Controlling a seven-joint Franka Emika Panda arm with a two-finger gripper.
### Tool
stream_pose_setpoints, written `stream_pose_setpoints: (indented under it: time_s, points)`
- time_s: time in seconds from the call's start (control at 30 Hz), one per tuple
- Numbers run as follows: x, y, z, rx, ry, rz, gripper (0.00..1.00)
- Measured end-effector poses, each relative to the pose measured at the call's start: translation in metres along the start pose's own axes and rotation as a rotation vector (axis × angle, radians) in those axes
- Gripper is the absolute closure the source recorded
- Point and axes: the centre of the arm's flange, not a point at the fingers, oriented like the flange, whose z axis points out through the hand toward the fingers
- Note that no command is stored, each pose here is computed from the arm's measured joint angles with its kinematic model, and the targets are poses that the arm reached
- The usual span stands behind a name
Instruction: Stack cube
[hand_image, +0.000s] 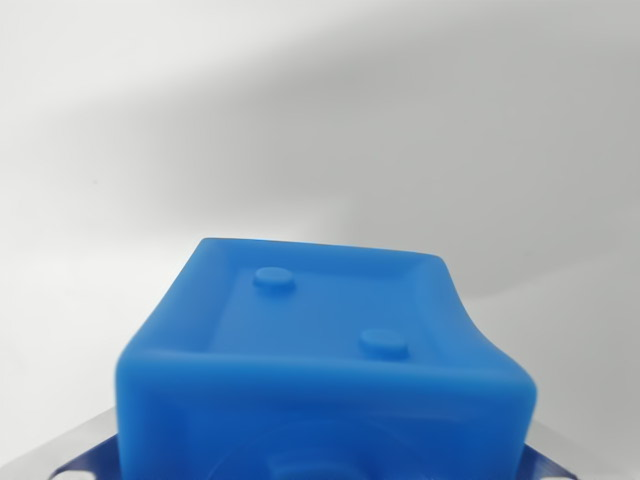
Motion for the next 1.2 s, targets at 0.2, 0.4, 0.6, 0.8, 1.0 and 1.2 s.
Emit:
stream_pose_setpoints:
  time_s: [0.2,0.4,0.6,0.8,1.0,1.2]
  points:
    - [0.000,-0.001,-0.019,0.0020,0.0006,0.000,1.00]
    - [0.000,0.000,-0.037,0.0026,0.0006,0.000,1.00]
    - [0.002,0.001,-0.050,0.0047,0.0013,-0.013,1.00]
    - [0.012,0.009,-0.049,-0.0004,-0.0009,-0.046,1.00]
    - [0.020,0.014,-0.054,0.0021,0.0000,-0.084,1.00]
    - [0.029,0.021,-0.058,0.0015,-0.0004,-0.126,1.00]
